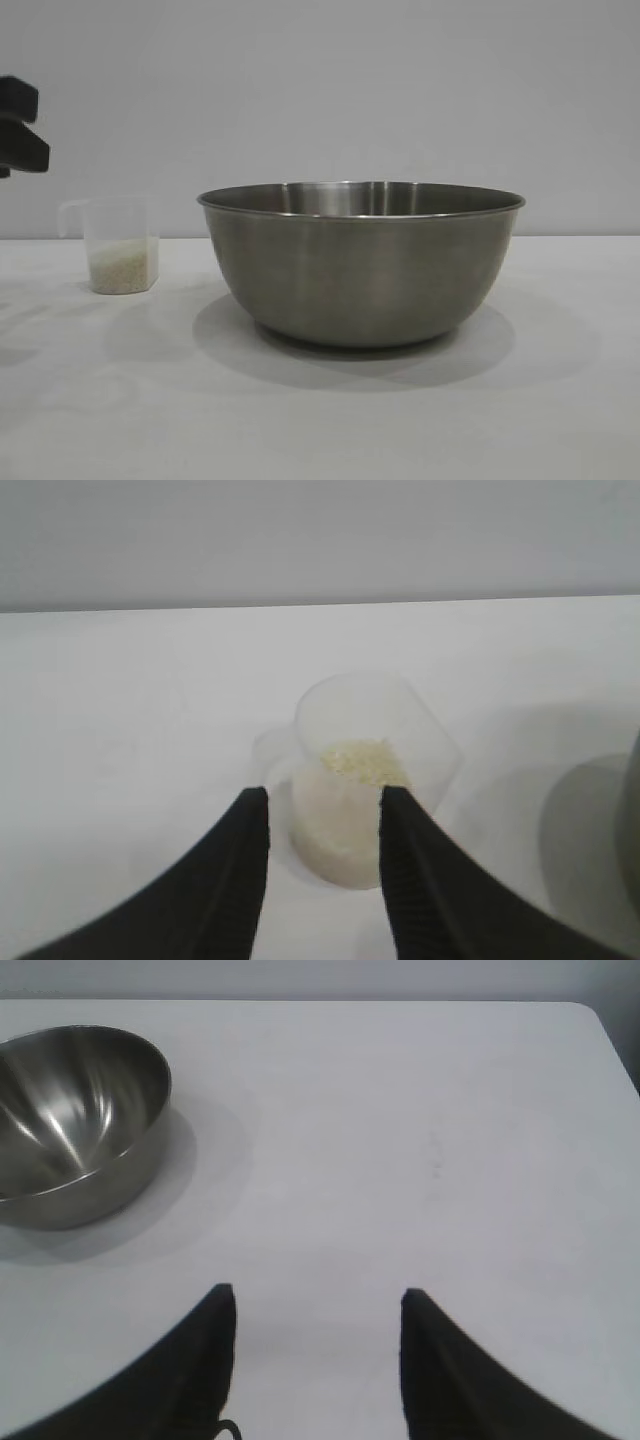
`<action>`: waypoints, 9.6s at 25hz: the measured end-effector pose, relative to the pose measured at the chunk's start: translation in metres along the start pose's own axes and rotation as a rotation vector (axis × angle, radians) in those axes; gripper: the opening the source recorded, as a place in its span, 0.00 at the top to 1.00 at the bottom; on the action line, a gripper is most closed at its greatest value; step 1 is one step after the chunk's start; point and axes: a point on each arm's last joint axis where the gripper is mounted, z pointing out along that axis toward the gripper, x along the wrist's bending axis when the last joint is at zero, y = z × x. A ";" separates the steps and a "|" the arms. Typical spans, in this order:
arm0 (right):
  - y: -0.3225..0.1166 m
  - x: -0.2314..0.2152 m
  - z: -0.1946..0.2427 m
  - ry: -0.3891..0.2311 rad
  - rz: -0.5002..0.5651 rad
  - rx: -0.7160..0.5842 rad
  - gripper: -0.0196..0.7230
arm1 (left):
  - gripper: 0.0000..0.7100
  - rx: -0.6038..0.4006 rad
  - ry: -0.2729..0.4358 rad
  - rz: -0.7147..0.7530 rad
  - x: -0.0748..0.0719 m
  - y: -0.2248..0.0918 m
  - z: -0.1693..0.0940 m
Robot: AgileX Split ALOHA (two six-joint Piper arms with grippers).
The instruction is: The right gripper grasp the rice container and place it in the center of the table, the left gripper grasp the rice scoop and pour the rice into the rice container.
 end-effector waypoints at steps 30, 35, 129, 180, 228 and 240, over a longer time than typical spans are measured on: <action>0.000 0.000 0.000 0.000 0.000 0.000 0.49 | 0.70 0.034 0.083 -0.007 0.018 -0.034 0.068; 0.000 0.000 0.000 0.000 0.000 0.000 0.49 | 0.70 -0.011 0.074 -0.003 0.017 -0.025 0.079; 0.000 0.000 0.000 0.000 0.002 0.000 0.49 | 1.00 -0.984 -0.486 2.092 -0.114 0.055 0.048; 0.000 0.000 0.000 0.000 0.002 0.000 0.49 | 1.00 -0.424 -0.220 0.465 -0.074 0.091 0.069; 0.000 0.000 0.000 0.000 0.002 0.000 0.49 | 0.82 0.150 0.286 0.064 0.000 -0.048 0.002; 0.000 0.000 0.000 0.000 0.002 0.000 0.49 | 0.79 0.131 0.227 -0.082 0.050 -0.040 -0.002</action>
